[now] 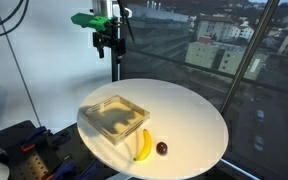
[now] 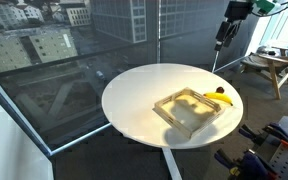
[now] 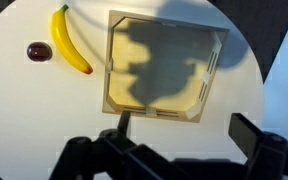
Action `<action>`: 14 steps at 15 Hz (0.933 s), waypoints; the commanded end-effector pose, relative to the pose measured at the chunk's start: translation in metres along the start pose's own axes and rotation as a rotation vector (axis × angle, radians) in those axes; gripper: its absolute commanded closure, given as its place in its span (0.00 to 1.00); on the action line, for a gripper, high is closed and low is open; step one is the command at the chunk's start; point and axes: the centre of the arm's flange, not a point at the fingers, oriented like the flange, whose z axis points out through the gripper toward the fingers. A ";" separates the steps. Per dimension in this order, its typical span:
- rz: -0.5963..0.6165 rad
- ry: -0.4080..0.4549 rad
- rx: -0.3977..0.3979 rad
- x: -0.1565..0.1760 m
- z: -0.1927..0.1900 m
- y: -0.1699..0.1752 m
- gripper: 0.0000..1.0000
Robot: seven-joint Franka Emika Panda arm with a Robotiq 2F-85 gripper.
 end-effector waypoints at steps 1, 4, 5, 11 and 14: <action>0.014 -0.009 0.006 -0.013 -0.012 -0.011 0.00; 0.032 -0.014 0.000 -0.017 -0.017 -0.017 0.00; 0.037 -0.017 -0.001 -0.019 -0.018 -0.019 0.00; 0.085 -0.020 -0.018 -0.027 -0.024 -0.030 0.00; 0.101 -0.033 -0.020 -0.032 -0.025 -0.035 0.00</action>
